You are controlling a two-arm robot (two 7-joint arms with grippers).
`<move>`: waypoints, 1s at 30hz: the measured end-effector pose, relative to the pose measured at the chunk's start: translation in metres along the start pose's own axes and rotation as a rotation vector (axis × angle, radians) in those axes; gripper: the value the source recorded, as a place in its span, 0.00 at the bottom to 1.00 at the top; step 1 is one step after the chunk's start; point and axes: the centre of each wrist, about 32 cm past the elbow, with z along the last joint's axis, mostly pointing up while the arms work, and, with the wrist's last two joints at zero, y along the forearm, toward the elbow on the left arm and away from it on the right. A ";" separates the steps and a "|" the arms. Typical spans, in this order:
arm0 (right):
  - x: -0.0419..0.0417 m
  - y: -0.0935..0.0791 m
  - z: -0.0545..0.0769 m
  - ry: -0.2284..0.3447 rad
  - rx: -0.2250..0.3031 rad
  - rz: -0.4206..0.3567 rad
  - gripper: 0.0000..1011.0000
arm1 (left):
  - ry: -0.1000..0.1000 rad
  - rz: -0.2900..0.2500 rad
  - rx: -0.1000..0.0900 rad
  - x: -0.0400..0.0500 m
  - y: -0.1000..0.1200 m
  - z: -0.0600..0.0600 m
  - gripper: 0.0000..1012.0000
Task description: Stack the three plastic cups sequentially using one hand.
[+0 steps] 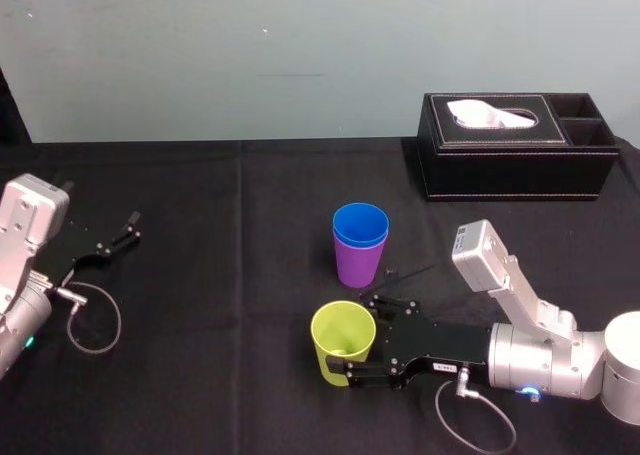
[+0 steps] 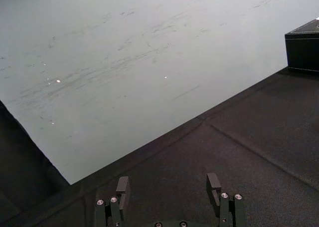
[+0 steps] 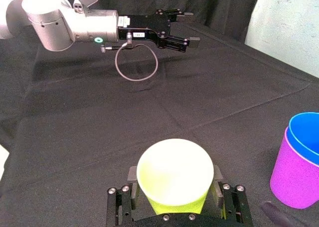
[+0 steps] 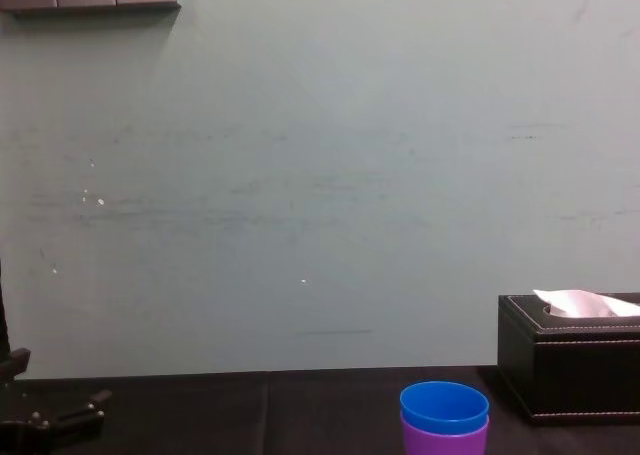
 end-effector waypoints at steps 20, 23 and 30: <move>-0.0002 -0.001 0.000 -0.003 0.002 -0.003 0.74 | 0.000 0.000 0.000 0.0000 0.000 0.000 1.00; -0.0002 -0.001 0.000 -0.004 0.002 -0.004 0.74 | 0.000 0.000 0.000 0.0000 0.000 0.000 1.00; -0.0004 -0.001 0.000 -0.004 0.002 -0.004 0.74 | 0.000 0.000 0.000 0.0000 0.000 0.000 1.00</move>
